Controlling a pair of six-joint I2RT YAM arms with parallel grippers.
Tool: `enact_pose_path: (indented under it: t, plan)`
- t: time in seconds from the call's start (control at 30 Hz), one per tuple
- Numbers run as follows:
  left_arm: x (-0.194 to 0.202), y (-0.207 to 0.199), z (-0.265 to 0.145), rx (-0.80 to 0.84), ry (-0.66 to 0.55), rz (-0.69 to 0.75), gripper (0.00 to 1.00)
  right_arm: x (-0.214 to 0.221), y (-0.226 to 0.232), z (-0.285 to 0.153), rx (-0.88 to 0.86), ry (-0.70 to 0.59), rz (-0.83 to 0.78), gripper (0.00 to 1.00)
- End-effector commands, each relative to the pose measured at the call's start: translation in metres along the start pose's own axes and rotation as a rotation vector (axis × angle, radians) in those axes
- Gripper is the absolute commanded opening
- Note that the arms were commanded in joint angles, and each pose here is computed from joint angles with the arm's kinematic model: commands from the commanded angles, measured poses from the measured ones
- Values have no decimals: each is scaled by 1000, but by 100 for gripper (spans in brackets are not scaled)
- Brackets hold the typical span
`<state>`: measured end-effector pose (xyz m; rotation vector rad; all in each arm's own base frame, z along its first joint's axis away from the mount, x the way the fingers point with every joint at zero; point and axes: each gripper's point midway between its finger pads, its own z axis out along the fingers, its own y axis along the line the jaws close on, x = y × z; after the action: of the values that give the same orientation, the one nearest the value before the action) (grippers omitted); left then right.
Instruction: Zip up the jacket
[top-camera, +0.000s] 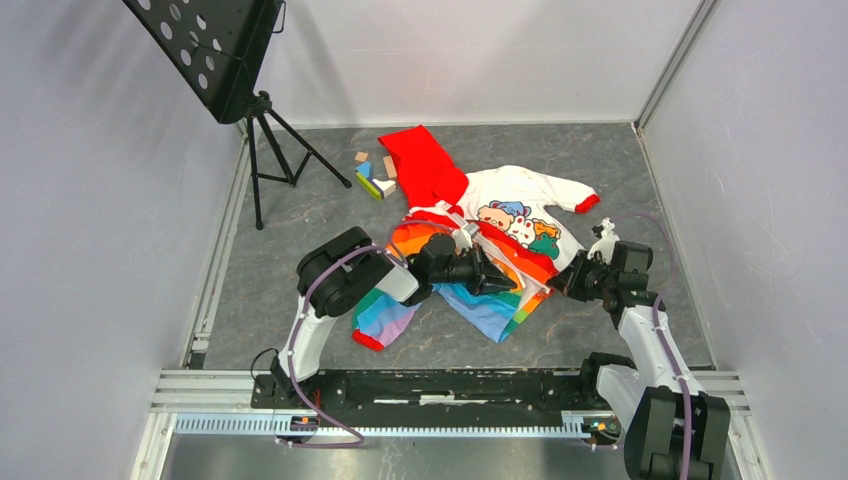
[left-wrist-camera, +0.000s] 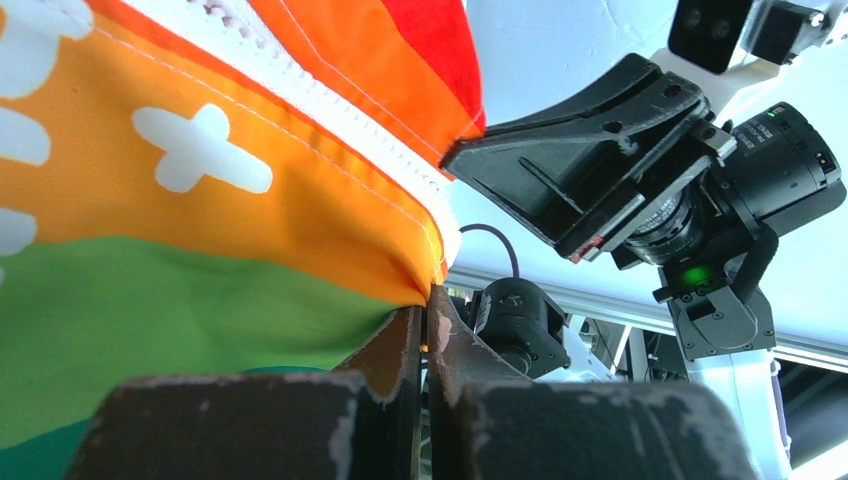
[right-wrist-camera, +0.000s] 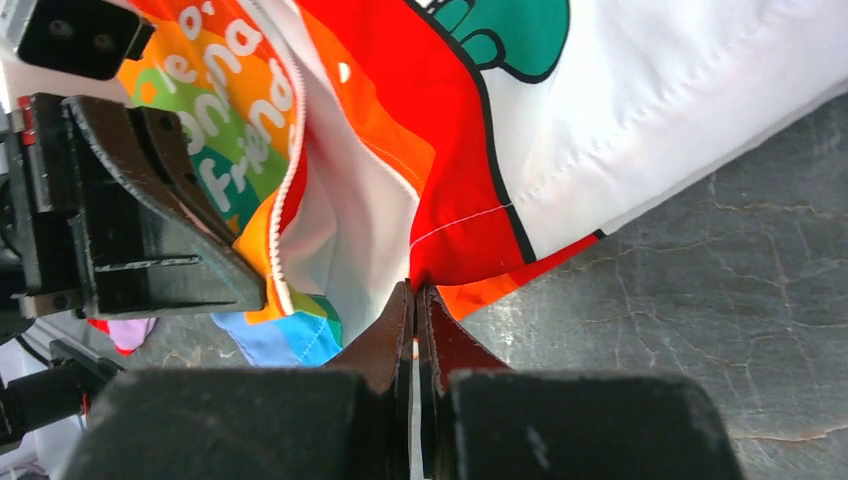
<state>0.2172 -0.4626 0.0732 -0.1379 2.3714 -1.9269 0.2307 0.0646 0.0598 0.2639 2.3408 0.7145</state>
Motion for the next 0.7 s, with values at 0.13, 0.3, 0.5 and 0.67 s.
enact_pose_path:
  t: [0.13, 0.3, 0.5, 0.67]
  plan:
    - [-16, -33, -15, 101, -121, 147, 2, -24, 49, -10, -251, -58, -28, 0]
    - [-24, -35, -19, 116, -183, 164, 2, -30, 74, -16, -393, -84, 16, 0]
    - [-31, -43, -19, 148, -225, 193, 2, -36, 85, -21, -445, -98, 24, 0]
    - [-34, -41, -14, 144, -227, 194, 2, -39, 98, -26, -497, -101, 80, 0]
